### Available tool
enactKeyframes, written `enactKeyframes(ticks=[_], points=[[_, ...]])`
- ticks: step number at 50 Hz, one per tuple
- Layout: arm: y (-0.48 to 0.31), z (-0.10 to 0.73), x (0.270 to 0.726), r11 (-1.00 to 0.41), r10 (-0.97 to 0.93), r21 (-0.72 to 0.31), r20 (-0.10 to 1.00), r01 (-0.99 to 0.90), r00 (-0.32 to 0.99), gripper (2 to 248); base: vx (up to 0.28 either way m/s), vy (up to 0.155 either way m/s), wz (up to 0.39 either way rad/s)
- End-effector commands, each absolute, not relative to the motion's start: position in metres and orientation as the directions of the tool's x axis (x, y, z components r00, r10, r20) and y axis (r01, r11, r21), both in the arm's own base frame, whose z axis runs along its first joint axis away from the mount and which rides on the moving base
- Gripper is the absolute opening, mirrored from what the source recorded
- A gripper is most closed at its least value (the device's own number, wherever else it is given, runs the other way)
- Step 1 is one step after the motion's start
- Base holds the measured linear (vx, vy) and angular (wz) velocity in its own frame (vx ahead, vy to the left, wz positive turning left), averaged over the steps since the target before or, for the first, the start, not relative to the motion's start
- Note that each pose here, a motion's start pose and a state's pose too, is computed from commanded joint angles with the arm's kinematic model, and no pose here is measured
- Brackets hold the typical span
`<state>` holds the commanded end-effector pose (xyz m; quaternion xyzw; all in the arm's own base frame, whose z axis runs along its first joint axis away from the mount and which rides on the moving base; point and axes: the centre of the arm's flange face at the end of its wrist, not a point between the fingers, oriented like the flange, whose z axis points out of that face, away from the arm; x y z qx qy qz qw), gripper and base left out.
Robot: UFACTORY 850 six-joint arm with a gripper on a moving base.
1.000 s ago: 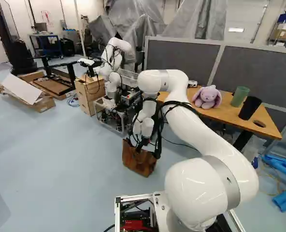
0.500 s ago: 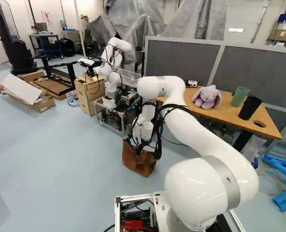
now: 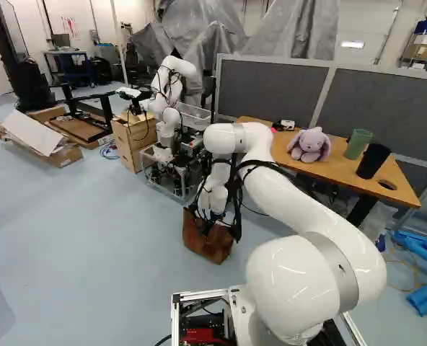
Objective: Pick up the bag on the ground and place it on the table
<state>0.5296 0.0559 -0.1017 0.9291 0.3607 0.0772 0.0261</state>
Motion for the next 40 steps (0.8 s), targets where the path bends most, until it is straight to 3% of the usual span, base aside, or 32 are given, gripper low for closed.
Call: enactKeyframes(ticks=[31,32,36,37,40], points=[[0.056,-0.132,0.530,-0.738,0.674,0.101,0.121,0.667,0.728,247,0.000,0.000,0.000],[0.056,-0.132,0.530,-0.738,0.674,0.101,0.121,0.667,0.728,216,0.000,0.000,0.000],[0.056,-0.132,0.530,-0.738,0.674,0.101,0.121,0.667,0.728,216,0.000,0.000,0.000],[0.056,-0.132,0.530,-0.738,0.674,0.101,0.121,0.667,0.728,177,0.000,0.000,0.000],[0.056,-0.132,0.530,-0.738,0.674,0.101,0.121,0.667,0.728,177,0.000,0.000,0.000]])
